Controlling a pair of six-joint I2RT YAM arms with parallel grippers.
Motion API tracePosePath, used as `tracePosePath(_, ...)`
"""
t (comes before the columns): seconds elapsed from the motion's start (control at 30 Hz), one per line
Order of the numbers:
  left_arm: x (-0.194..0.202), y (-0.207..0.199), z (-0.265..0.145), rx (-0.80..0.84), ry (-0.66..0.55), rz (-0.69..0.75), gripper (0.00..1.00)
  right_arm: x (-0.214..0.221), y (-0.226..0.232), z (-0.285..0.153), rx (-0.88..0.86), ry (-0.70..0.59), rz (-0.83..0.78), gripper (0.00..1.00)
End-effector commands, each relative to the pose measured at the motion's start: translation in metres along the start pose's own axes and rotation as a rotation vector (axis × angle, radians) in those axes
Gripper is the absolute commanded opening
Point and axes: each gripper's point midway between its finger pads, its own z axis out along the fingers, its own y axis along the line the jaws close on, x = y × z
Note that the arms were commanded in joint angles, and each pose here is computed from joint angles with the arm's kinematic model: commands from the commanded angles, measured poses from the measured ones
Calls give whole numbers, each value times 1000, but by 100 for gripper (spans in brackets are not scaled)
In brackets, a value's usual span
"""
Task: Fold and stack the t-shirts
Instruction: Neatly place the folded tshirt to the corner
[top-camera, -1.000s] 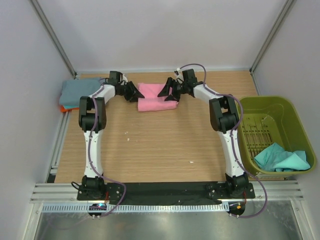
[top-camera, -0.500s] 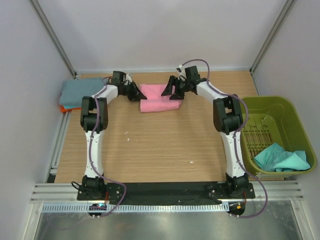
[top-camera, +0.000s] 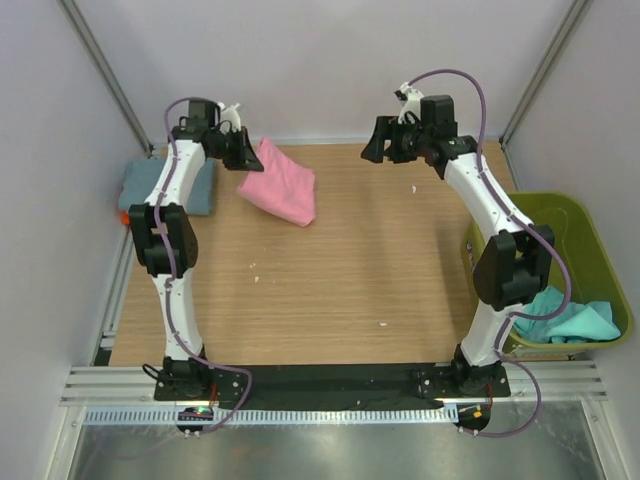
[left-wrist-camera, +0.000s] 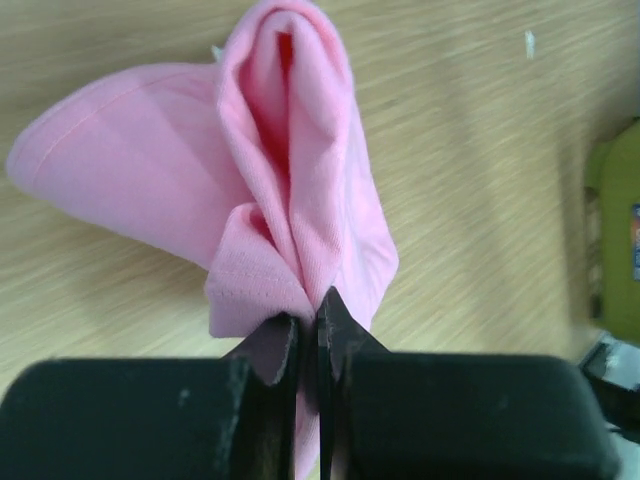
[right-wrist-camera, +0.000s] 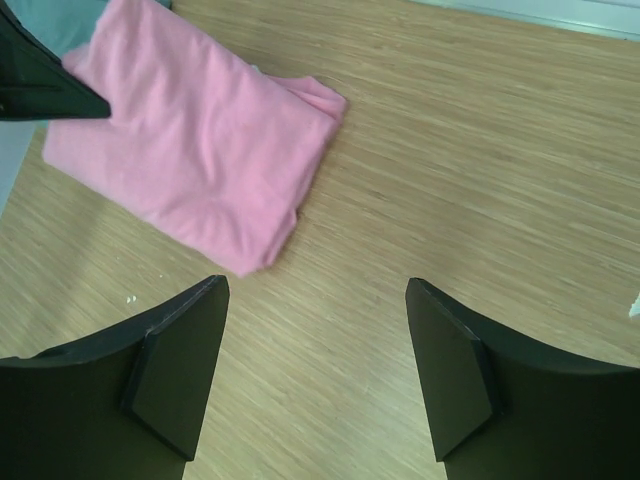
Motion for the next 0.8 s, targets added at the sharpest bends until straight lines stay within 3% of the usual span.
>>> tracePosePath(0.0, -16, 10, -46, -99, 3, 173, 0, 10, -10, -16, 36, 6, -20, 78)
tracePosePath(0.23, -36, 42, -83, -333, 14, 287, 0, 8, -3, -34, 15, -20, -2, 78)
tracePosePath(0.33, -51, 63, -109, -410, -35, 289, 0, 9, -2, -39, 13, -26, 5, 78)
tracePosePath(0.77, -86, 110, -196, -600, -157, 316, 0, 20, -10, -44, 15, -22, 62, 79)
